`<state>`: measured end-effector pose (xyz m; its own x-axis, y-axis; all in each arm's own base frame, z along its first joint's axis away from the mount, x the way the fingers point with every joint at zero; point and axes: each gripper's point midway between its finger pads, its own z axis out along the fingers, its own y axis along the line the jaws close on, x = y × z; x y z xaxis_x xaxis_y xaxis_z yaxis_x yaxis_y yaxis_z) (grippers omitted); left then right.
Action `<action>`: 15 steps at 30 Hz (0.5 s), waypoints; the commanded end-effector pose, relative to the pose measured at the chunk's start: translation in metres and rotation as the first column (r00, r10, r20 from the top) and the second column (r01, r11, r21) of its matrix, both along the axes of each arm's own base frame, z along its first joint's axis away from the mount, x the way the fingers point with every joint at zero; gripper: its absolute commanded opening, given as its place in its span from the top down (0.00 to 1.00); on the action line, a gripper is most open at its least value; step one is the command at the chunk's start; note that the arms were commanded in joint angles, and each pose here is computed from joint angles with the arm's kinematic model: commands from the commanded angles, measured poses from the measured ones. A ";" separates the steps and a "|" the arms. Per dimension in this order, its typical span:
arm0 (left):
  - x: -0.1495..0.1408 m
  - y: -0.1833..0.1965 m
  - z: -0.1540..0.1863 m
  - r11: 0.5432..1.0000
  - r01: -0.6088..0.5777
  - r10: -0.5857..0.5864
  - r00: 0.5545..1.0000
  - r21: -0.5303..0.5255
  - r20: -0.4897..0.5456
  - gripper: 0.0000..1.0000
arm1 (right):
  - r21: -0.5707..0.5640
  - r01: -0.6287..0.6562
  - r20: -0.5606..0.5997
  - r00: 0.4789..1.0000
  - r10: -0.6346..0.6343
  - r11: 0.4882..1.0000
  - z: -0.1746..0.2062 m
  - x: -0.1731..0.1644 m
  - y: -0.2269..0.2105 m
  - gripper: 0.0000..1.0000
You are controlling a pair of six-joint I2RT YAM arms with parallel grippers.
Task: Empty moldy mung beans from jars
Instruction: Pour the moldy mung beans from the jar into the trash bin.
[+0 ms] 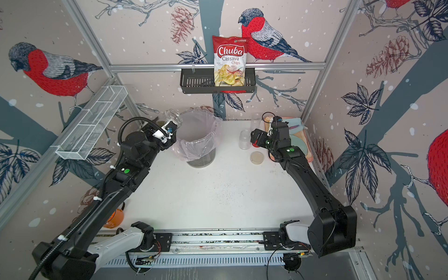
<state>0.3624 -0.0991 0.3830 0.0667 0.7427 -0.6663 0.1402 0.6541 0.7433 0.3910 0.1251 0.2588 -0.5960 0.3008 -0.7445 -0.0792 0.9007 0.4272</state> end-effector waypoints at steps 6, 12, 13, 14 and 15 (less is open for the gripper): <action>0.003 0.004 0.032 0.999 -0.026 0.024 0.996 0.029 0.085 1.00 | 0.021 -0.016 0.031 0.999 0.015 1.000 0.008 0.003 0.003 0.01; 0.003 0.005 0.034 0.995 -0.031 0.023 0.995 0.092 0.093 1.00 | 0.019 -0.030 0.038 0.999 0.029 0.999 0.008 0.004 0.006 0.01; 0.004 0.007 0.034 0.994 -0.043 0.032 0.995 0.105 0.098 1.00 | 0.010 -0.029 0.038 0.999 0.028 1.000 0.008 0.004 0.005 0.01; 0.003 0.008 0.034 0.992 -0.050 0.038 0.994 0.117 0.103 1.00 | -0.001 -0.022 0.037 0.999 0.022 1.000 0.007 0.005 0.003 0.01; 0.003 0.008 0.034 0.990 -0.051 0.037 0.994 0.133 0.103 1.00 | -0.005 -0.020 0.035 0.999 0.020 1.000 0.006 0.005 0.002 0.01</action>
<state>0.3662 -0.0963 0.3920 0.0590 0.8110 -0.5821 0.1217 0.5729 0.8105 0.3917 0.1283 0.2600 -0.5972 0.2987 -0.7444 -0.0971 0.8943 0.4368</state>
